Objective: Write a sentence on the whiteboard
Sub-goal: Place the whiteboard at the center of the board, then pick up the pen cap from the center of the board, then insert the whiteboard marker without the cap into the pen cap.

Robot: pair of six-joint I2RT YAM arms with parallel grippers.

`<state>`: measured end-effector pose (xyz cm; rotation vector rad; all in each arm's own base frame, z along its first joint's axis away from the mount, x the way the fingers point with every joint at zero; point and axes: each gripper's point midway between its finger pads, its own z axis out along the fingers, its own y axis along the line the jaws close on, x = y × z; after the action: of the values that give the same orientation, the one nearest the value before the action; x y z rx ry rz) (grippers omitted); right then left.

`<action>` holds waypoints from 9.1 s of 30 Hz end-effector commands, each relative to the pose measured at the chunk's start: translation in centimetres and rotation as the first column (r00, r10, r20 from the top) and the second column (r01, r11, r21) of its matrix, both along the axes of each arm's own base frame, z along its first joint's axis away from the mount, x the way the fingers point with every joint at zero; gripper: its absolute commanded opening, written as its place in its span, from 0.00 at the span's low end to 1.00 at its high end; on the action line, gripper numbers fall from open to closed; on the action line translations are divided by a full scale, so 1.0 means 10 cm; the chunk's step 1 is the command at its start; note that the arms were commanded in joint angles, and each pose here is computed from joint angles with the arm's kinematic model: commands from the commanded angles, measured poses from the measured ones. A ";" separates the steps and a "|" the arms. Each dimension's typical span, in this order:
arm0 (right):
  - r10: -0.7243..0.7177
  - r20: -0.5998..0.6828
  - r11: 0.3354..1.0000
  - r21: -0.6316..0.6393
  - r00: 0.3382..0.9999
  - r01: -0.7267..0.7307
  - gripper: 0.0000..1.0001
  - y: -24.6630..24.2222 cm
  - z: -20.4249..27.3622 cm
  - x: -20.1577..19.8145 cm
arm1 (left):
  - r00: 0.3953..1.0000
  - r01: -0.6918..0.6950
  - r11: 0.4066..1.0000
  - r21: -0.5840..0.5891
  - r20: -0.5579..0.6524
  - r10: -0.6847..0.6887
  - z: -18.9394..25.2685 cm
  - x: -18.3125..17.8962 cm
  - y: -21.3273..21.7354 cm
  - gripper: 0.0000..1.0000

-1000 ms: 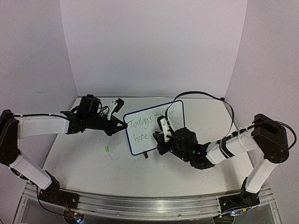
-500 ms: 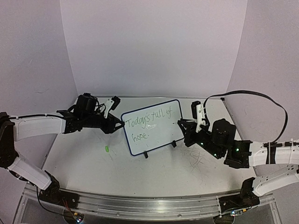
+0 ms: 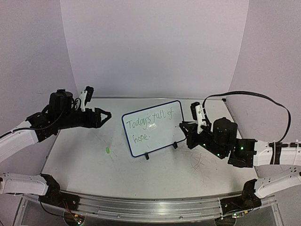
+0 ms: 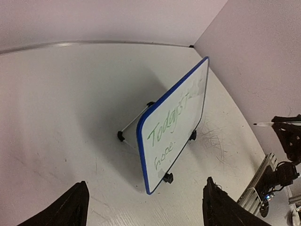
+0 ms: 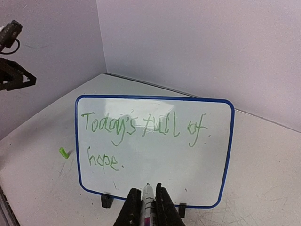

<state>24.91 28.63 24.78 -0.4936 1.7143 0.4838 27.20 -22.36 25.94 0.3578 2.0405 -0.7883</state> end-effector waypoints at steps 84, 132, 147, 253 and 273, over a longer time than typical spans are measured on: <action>0.552 0.266 0.517 0.634 0.790 -0.575 0.00 0.96 1.90 -0.63 | 0.839 0.541 0.580 -0.609 0.351 -0.415 1.62 -0.93 -0.91 0.00; 0.578 0.249 0.483 0.663 0.777 -0.571 0.00 1.11 1.80 -0.52 | 0.825 0.563 0.562 -0.606 0.367 -0.430 1.63 -0.96 -0.93 0.00; 0.533 0.273 0.490 0.672 0.801 -0.555 0.00 0.97 1.84 -0.52 | 0.830 0.556 0.570 -0.605 0.367 -0.419 1.60 -0.97 -0.90 0.00; 0.650 0.203 0.392 0.736 0.733 -0.552 0.00 1.45 1.70 -0.44 | 0.829 0.559 0.586 -0.586 0.378 -0.413 1.56 -0.94 -0.92 0.00; 0.838 0.089 0.273 0.786 0.539 -0.554 0.00 1.94 1.57 -0.60 | 0.772 0.612 0.665 -0.427 0.504 -0.386 1.48 -0.87 -1.33 0.00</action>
<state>22.69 44.36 42.63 -0.3571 1.1985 1.8830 20.21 -32.33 43.09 0.5337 1.1815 -1.4755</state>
